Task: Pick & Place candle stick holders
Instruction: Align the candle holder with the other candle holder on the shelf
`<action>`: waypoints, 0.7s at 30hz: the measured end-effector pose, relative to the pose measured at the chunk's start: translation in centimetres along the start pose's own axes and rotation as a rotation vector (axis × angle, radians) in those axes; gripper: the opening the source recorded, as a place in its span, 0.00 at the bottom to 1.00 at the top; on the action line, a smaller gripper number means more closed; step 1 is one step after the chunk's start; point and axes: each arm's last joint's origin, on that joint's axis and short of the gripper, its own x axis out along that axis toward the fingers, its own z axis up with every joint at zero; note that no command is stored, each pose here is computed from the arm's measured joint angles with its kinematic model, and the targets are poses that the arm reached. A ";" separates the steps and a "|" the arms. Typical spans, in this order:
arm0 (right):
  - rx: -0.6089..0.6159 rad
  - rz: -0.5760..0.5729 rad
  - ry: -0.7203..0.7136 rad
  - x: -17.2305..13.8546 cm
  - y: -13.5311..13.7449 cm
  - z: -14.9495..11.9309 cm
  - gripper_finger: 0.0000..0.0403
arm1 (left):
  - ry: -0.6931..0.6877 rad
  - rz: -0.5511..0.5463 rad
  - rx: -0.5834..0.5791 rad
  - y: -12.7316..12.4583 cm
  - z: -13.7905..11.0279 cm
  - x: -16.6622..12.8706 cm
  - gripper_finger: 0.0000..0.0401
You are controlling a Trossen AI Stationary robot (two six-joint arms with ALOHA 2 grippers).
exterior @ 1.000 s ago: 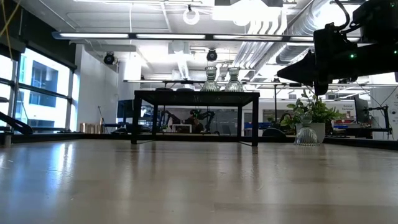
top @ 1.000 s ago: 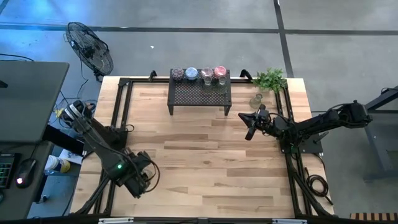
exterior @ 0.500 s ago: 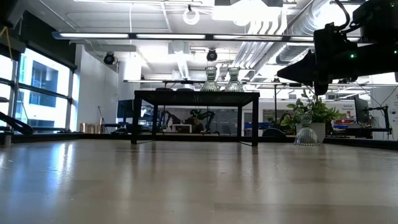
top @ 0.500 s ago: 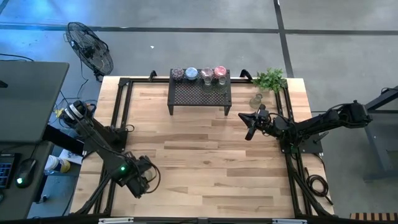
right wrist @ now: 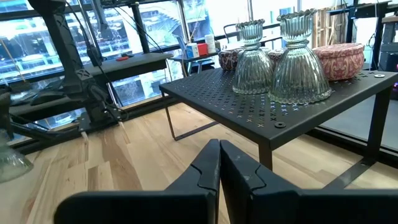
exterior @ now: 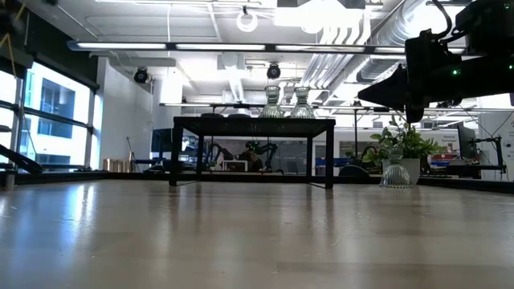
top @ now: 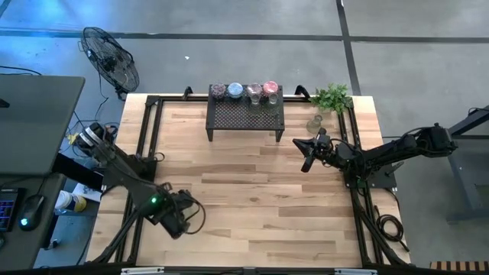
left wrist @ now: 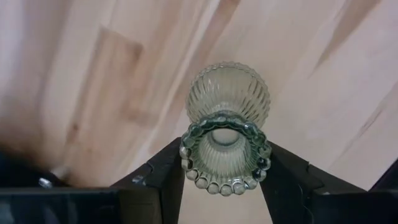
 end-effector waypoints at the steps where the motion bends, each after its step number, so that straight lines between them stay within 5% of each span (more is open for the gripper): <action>1: 0.000 0.000 0.000 0.0 0.0 0.0 0.00 | -0.008 0.003 0.011 0.1 0.6 -0.5 0.41; 12: -0.001 0.003 0.003 0.0 0.0 0.0 0.00 | -0.108 0.067 0.121 4.4 9.5 -6.6 0.42; 21: 0.000 0.003 0.005 0.0 0.0 0.0 0.00 | -0.298 0.112 0.076 11.9 17.0 -12.8 0.42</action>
